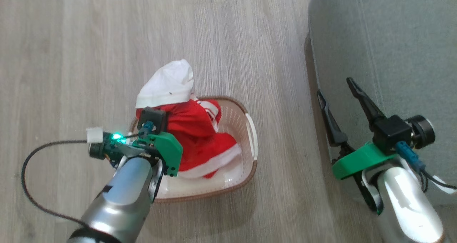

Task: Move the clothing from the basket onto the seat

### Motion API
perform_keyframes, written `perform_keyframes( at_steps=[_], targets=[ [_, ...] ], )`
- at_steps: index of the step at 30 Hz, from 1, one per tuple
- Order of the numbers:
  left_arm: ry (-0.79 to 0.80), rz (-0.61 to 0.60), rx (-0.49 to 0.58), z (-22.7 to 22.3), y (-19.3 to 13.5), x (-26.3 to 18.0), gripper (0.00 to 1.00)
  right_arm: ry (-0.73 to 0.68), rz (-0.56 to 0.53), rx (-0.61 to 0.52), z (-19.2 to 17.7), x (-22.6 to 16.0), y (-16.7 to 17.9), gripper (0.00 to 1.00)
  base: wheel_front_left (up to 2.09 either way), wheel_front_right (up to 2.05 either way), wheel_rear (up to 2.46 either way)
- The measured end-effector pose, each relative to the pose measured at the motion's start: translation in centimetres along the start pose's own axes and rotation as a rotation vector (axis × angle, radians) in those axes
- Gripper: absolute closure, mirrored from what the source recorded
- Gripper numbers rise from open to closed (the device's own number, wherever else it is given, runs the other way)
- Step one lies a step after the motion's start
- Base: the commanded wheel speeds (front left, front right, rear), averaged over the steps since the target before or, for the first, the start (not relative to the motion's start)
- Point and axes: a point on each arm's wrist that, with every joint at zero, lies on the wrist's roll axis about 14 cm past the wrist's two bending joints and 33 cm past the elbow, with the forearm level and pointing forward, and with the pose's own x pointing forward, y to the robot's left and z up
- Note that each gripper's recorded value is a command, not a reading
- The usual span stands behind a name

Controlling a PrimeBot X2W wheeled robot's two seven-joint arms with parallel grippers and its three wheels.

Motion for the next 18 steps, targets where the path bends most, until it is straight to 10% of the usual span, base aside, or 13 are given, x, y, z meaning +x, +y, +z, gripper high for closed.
perform_keyframes(
  at_steps=[18],
  targets=[
    [-0.523, 0.118, -0.065, 15.0, 3.2, -8.5, 1.00, -0.092, 0.010, 0.010, 4.0, -4.7, 2.1, 0.00, 0.00, 0.00, 0.00]
  ],
)
